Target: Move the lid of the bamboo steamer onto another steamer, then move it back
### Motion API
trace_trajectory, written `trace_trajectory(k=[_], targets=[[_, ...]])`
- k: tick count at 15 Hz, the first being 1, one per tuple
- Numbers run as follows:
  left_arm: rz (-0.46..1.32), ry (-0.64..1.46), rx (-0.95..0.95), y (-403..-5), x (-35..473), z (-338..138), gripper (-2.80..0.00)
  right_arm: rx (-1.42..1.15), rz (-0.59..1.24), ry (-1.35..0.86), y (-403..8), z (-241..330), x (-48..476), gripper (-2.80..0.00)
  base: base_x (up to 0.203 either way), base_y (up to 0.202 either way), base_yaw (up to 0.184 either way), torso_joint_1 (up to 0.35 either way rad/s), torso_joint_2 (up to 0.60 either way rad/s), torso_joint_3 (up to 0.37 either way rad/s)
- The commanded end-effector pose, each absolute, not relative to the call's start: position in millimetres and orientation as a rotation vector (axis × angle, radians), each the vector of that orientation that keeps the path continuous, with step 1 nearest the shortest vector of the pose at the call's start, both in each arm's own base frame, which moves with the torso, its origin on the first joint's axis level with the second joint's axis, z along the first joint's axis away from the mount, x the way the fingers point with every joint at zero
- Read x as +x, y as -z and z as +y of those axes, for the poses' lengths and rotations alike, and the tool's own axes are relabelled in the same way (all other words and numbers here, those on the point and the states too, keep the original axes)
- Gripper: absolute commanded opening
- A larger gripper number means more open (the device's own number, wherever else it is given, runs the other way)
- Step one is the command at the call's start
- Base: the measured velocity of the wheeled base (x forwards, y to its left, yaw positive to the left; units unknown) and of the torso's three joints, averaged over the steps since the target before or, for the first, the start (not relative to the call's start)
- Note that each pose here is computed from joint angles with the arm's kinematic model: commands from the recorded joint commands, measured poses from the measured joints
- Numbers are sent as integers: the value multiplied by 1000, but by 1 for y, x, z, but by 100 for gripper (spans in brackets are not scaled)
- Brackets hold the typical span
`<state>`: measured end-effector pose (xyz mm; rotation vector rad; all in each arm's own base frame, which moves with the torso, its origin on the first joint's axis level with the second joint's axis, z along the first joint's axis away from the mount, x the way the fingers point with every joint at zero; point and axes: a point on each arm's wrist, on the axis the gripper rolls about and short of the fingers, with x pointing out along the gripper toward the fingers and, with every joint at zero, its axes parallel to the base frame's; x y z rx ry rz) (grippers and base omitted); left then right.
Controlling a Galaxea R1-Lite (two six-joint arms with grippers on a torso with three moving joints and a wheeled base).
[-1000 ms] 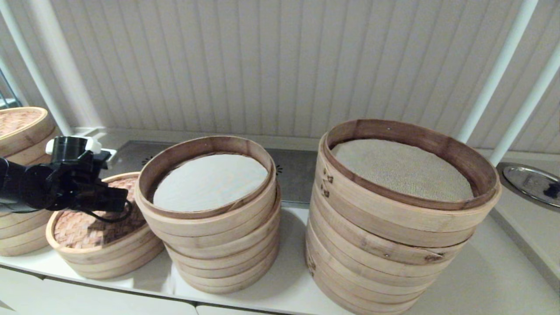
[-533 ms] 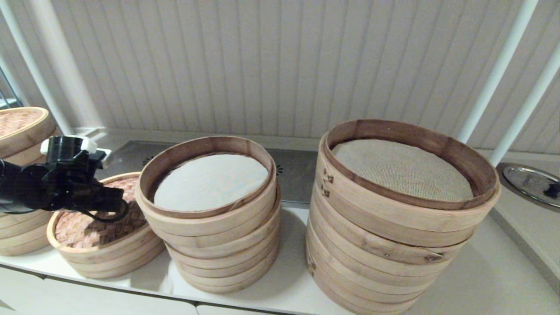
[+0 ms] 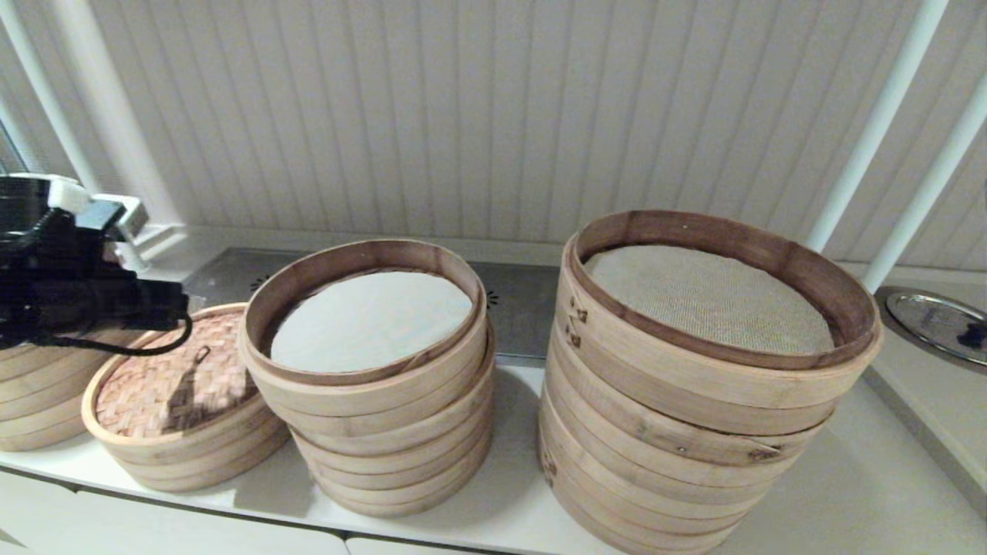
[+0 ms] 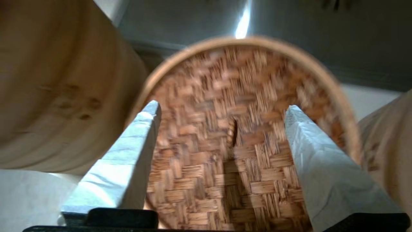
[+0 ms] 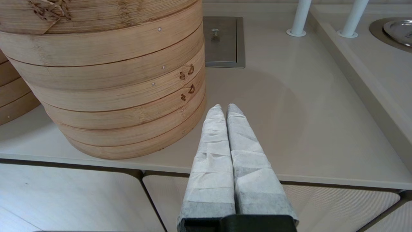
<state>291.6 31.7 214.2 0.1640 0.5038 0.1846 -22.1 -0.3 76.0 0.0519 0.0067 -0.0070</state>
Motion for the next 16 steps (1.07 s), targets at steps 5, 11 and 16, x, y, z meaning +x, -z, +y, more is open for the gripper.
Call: trace_trajectory(k=[5,11,16], targets=[[104,-225,76,-309,196,23,-280,52,8,6,-76,0,-22,-280,0,0,0,0,0,0],[-111,-103,67,-345,53,4,-280,52,9,7,-75,0,-22,-280,0,0,0,0,0,0],[-14,-20,67,-262,-4,-1,-280,52,9,7,-76,0,-22,-280,0,0,0,0,0,0]])
